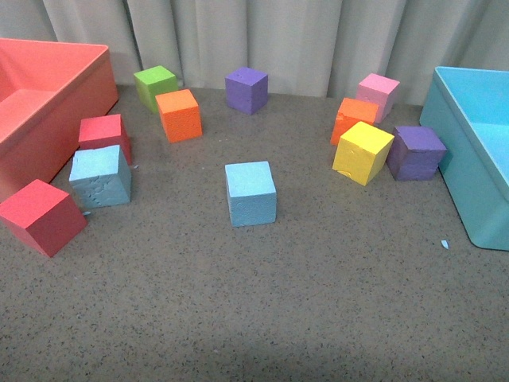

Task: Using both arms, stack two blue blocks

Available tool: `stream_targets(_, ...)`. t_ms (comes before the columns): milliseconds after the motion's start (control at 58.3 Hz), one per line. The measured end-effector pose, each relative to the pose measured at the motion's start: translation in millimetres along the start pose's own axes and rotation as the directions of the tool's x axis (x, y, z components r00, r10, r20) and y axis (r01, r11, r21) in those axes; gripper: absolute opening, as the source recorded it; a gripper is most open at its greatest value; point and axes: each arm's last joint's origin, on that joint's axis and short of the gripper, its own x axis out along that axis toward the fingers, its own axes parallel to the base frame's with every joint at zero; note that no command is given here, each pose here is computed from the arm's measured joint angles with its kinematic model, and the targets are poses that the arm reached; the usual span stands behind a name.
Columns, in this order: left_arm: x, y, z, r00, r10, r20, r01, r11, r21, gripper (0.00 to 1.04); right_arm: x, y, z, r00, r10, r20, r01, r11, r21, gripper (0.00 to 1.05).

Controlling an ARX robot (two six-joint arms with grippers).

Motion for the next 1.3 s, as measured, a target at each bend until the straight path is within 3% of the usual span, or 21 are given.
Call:
stream_targets(857, 0.0, 0.0, 0.0, 1.0, 0.0, 0.0, 0.0, 1.0, 0.0, 0.98, -23.9, 0.0, -2.8, 1.0, 0.003, -0.004, -0.003, 1.0, -0.001, 0.02)
stream_targets(1303, 0.0, 0.0, 0.0, 1.0, 0.0, 0.0, 0.0, 1.0, 0.0, 0.98, -24.0, 0.0, -2.7, 1.0, 0.003, -0.003, -0.003, 1.0, -0.001, 0.81)
